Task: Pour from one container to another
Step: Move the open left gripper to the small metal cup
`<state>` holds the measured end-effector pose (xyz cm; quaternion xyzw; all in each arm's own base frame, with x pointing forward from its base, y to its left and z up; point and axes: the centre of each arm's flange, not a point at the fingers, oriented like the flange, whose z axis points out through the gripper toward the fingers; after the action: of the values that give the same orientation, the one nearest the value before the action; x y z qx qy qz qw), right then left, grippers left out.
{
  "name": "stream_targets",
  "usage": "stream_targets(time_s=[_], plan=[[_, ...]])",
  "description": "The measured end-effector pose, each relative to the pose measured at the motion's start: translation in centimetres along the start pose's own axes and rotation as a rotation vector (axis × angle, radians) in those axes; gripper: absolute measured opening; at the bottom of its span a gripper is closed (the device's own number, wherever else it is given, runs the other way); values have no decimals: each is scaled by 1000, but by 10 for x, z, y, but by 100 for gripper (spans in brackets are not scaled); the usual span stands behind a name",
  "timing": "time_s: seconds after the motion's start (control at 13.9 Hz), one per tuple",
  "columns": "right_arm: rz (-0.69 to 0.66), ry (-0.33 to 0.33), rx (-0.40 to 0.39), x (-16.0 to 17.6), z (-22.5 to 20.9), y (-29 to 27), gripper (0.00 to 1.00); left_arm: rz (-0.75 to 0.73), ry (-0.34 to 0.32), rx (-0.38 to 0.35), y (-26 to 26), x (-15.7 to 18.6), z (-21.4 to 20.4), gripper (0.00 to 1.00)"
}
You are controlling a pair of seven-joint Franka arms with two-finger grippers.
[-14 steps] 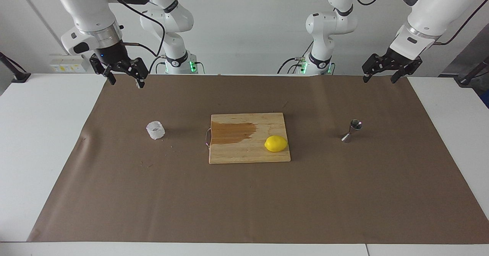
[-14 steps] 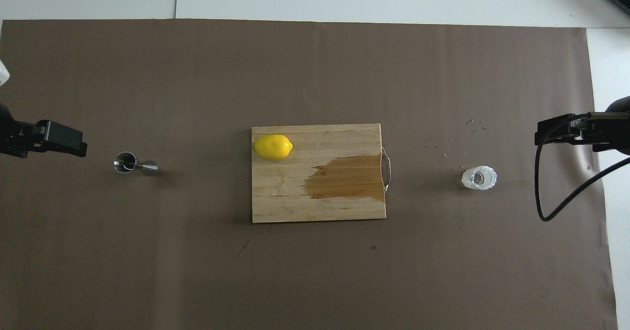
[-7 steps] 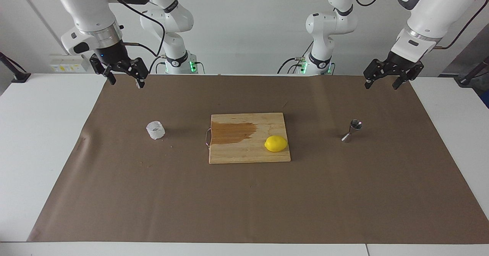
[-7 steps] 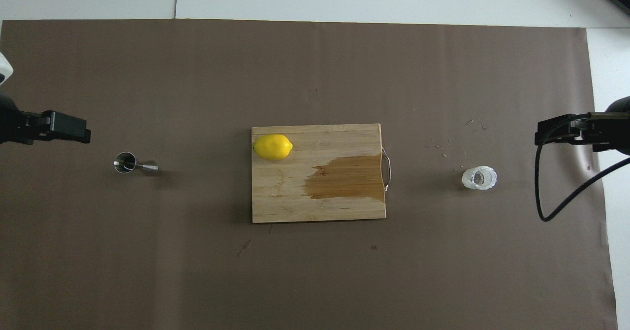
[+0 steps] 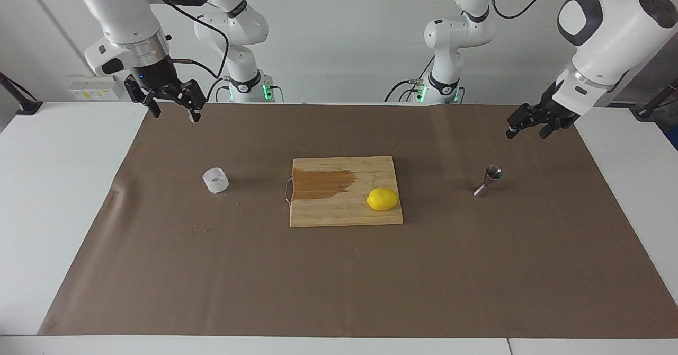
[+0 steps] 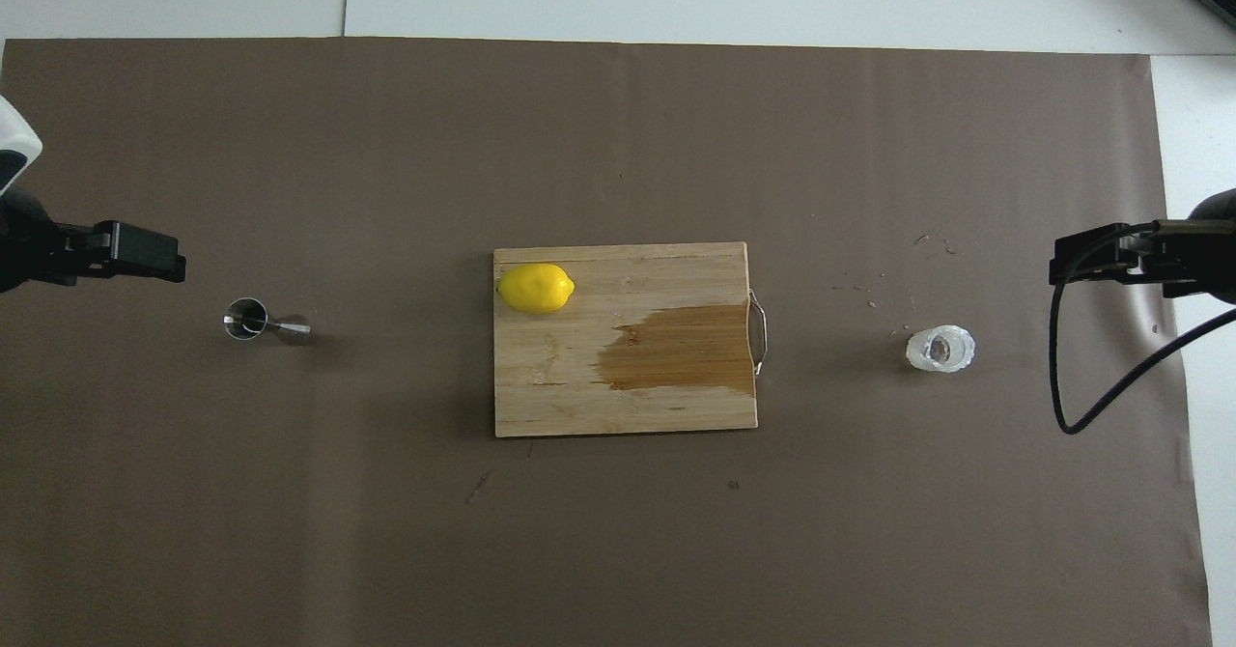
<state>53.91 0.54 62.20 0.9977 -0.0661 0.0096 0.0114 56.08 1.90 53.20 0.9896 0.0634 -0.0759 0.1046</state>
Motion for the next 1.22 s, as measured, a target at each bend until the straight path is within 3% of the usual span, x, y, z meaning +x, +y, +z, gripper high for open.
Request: stream_targets(time_s=[0.22, 0.5, 0.72, 0.94, 1.22], plan=[[0, 0, 0, 0, 0, 0, 100, -229, -170, -136, -51, 22, 50, 100], [0, 0, 0, 0, 0, 0, 100, -434, -313, -227, -69, 40, 96, 100], [0, 0, 0, 0, 0, 0, 100, -630, -395, -323, -74, 49, 109, 100], [0, 0, 0, 0, 0, 0, 100, -787, -454, -367, -84, 57, 119, 100], [0, 0, 0, 0, 0, 0, 100, -857, -518, -405, -93, 66, 139, 100]])
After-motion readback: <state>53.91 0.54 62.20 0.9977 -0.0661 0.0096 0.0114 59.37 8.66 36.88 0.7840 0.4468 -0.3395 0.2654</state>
